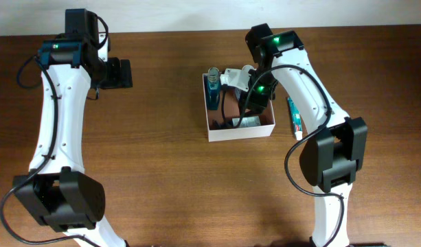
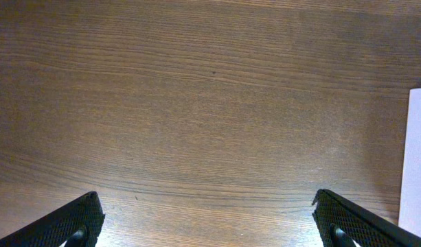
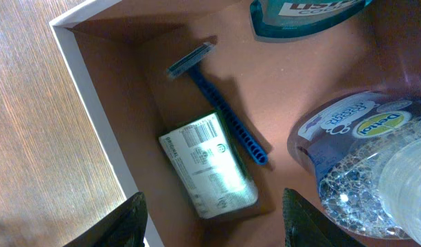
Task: Pack container
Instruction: 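Lower the soap bar into the box beside the razor and release, then raise the right gripper out of the box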
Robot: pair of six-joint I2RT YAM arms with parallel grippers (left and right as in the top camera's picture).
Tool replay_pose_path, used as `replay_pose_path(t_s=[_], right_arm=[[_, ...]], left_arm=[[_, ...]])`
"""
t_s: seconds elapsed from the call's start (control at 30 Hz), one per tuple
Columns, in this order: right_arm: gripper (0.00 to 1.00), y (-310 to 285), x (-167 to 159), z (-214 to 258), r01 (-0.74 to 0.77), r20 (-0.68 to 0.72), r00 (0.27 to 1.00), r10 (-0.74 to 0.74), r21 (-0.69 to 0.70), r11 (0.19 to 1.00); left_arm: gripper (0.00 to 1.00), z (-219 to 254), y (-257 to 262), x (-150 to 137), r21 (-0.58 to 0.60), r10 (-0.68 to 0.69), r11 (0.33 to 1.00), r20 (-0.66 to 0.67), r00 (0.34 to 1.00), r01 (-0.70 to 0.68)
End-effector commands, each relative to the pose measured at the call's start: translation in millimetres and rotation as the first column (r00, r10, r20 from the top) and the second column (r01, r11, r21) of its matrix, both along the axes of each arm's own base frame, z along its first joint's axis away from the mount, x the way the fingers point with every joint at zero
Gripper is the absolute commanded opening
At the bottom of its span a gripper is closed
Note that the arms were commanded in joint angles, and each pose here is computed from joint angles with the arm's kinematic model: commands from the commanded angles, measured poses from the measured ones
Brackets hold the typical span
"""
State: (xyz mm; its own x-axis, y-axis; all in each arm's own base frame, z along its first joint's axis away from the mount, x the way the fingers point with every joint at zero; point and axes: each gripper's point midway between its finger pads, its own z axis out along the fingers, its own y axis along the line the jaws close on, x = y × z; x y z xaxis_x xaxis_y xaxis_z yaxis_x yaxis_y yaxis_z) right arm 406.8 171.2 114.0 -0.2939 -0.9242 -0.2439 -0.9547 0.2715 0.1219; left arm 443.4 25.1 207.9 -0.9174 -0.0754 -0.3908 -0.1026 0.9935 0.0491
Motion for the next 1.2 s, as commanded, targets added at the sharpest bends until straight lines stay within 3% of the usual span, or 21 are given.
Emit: replay_pose_path(t_s=[0.0, 0.47, 0.8, 0.9, 0.93, 1.03, 1.17], right_arm=[[0.58, 2.6, -2.1, 1.7, -0.009, -0.001, 1.0, 0.009, 0.009, 1.0], [0.67, -3.6, -21.4, 32.5, 0.028, -0.063, 0.998, -0.028, -0.012, 1.0], [0.67, -7.9, -14.7, 99.7, 0.081, 0.098, 0.992, -0.083, 0.024, 0.996], [0.8, -19.9, -10.8, 119.2, 0.156, 0.155, 0.976, -0.156, 0.012, 0.988], [0.97, -29.1, -8.9, 125.4, 0.204, 0.179, 0.963, -0.2, -0.005, 0.979], [0.99, -59.6, 1.5, 133.9, 0.378, 0.239, 0.904, -0.355, -0.056, 0.924], [0.99, -108.7, 13.7, 132.2, 0.665, 0.258, 0.733, -0.629, -0.077, 0.743]], left_arm=[[0.99, -0.9, -1.5, -1.1, -0.009, 0.002, 1.0, -0.003, 1.0, -0.002], [0.99, -0.9, -1.7, -1.1, -0.009, 0.002, 1.0, -0.003, 1.0, -0.002], [0.99, -0.9, -1.5, -1.1, -0.009, 0.002, 1.0, -0.003, 1.0, -0.002], [0.99, -0.9, -1.5, -1.1, -0.009, 0.002, 1.0, -0.003, 1.0, -0.002], [0.99, -0.9, -1.5, -1.1, -0.009, 0.002, 1.0, -0.003, 1.0, -0.002], [0.99, -0.9, -1.5, -1.1, -0.009, 0.002, 1.0, -0.003, 1.0, -0.002], [0.99, -0.9, -1.5, -1.1, -0.009, 0.002, 1.0, -0.003, 1.0, -0.002]])
